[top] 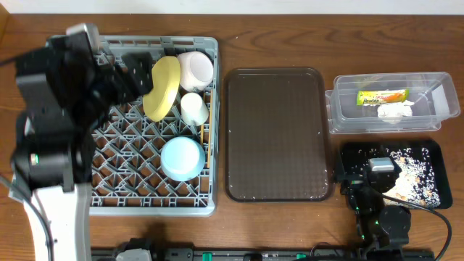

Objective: Sort waste into correct bins and load items into the dishwasher rack

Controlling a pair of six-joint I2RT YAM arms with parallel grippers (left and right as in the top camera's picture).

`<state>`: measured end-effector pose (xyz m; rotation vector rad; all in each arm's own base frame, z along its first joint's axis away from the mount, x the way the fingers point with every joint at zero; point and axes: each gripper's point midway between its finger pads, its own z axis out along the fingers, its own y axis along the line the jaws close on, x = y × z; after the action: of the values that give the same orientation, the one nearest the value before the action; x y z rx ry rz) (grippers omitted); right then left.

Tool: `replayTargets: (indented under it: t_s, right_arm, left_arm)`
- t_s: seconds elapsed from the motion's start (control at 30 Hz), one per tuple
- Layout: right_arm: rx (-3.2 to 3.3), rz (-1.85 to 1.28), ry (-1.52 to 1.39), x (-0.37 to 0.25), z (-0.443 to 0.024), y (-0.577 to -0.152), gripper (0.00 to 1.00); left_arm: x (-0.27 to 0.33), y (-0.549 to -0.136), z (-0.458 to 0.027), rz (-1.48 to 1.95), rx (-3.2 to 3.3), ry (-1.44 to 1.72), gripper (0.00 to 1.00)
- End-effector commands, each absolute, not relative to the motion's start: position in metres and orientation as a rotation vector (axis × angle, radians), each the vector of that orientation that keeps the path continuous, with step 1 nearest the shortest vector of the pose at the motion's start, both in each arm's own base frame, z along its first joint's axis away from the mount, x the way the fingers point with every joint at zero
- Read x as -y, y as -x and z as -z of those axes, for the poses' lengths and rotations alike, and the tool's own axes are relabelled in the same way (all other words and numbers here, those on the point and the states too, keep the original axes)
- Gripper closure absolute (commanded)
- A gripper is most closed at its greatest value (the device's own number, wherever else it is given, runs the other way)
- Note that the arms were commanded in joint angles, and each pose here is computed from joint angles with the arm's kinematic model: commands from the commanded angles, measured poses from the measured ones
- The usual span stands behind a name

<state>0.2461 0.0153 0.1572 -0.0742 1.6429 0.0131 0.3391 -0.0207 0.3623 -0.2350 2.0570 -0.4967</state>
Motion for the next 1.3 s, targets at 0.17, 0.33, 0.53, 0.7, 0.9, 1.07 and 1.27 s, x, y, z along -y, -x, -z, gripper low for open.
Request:
replayTargets:
  t_s: [0.17, 0.33, 0.53, 0.7, 0.9, 1.07, 1.27]
  right_arm:
    - [-1.642, -0.001, 0.079, -0.014, -0.157, -0.246, 0.01]
    - [-1.642, -0.001, 0.079, -0.014, -0.157, -0.246, 0.01]
    - [-1.642, -0.001, 0.079, -0.014, -0.157, -0.246, 0.01]
    - [-1.642, -0.001, 0.079, -0.014, -0.157, -0.246, 0.01]
    - [-1.642, -0.001, 0.079, -0.014, -0.157, -0.246, 0.01]
    - [-1.642, -0.001, 0.079, -0.014, -0.157, -0.246, 0.01]
    - [-1.642, -0.001, 0.079, -0.014, -0.157, -0.246, 0.01]
  left_arm:
    - [0.008, -0.277, -0.316, 0.367, -2.048, 0.291, 0.07]
    - [0.013, -0.239, -0.272, 0.367, -2.047, 0.290, 0.07]
    - [0.021, -0.207, -0.228, 0.377, -2.009, 0.256, 0.07]
    - [0.028, -0.206, -0.222, 0.397, -1.879, 0.183, 0.07]
    - [0.033, -0.218, -0.261, 0.398, -1.524, 0.070, 0.07]
    - [0.033, -0.216, -0.295, 0.384, -1.255, 0.005, 0.07]
    - [0.028, -0.223, -0.279, 0.366, -1.240, 0.029, 0.07]
